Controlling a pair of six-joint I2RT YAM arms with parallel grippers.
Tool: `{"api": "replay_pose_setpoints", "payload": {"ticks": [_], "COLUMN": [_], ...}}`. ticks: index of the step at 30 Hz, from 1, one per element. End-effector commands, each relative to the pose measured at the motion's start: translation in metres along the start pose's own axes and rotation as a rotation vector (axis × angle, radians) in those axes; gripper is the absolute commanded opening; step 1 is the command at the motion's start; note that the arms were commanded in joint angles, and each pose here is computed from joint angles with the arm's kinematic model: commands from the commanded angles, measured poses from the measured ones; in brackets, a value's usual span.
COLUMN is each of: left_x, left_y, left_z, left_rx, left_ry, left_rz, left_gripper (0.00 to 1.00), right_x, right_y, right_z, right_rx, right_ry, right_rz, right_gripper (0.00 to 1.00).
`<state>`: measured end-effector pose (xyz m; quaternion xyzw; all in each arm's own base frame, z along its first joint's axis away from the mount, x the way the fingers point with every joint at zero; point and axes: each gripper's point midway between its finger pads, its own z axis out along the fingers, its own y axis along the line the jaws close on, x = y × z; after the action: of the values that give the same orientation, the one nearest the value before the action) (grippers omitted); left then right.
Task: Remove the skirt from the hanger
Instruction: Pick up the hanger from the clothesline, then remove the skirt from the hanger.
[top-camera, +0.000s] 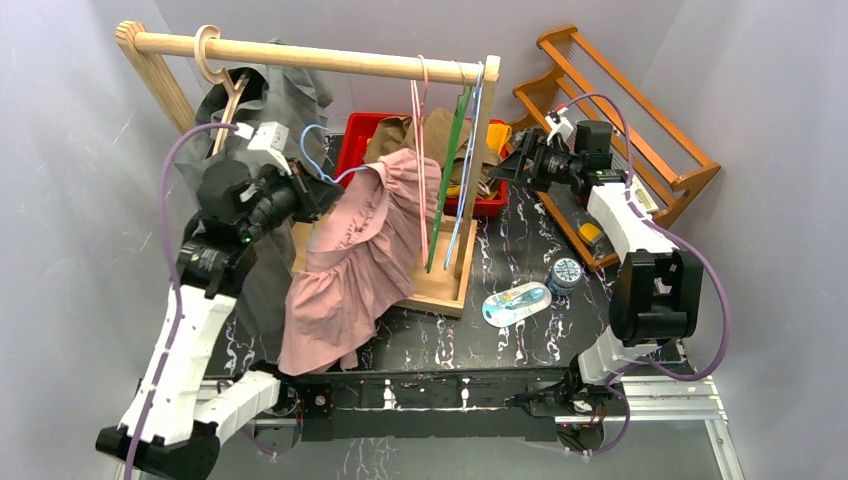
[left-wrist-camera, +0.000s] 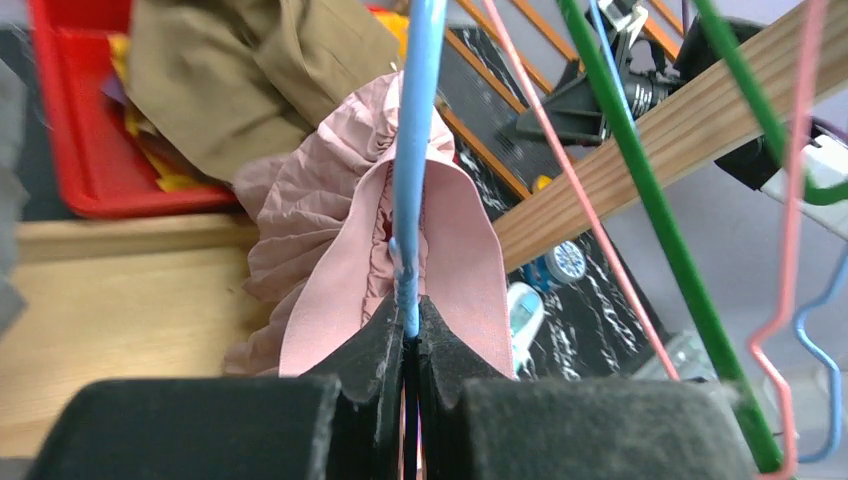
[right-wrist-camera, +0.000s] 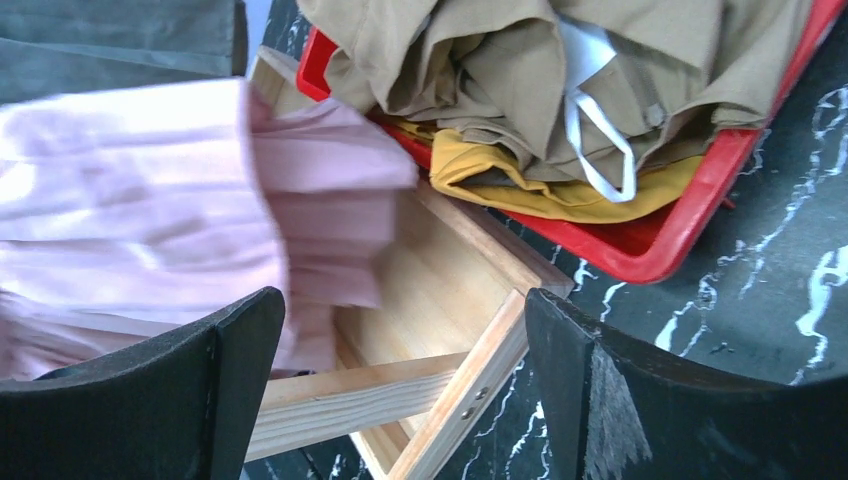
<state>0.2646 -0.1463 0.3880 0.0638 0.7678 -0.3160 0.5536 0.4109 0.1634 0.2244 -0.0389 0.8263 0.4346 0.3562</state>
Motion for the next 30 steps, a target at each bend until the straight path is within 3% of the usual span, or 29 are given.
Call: {"api": "replay_pose_setpoints", "payload": {"ticks": [1,8,14,20,26,30], "left_x": [-0.008,0.021,0.048,0.079,0.082,0.097], "left_y": [-0.031,-0.025,-0.016,-0.018,-0.012,-0.007], "left_z": [0.023,0.068,0.098,0.125,0.139,0.156], "left_rx": [0.216,0.292,0.252,0.221,0.18,0.142], "left_ry": [-0.052,0.066,0.145,0.238,0.245,0.316], "left_rz": [-0.133,-0.247,-0.265,-0.265,-0.257,-0.254], "left_gripper": [0.0,0.0,0.0,0.0,0.0,0.0], "right_x": [-0.004,0.0,0.004,0.01,0.025,0.023], "right_y": [0.017,0.052,0.07,0.08,0.082,0.078], "right_z": [0.004,0.016,0.024,0.03,0.042,0.045], "right_rx": [-0.105,-0.268,-0.366,-0.413,-0.392,-0.351], "right_ry": [0.0,0.028,0.052,0.083,0.145,0.112], "right_rz": [-0.006,-0.015,-0.007,-0.032,-0.052,-0.076], "right_gripper": [0.96,0.88,0.78,0.8,0.86,0.85]}}
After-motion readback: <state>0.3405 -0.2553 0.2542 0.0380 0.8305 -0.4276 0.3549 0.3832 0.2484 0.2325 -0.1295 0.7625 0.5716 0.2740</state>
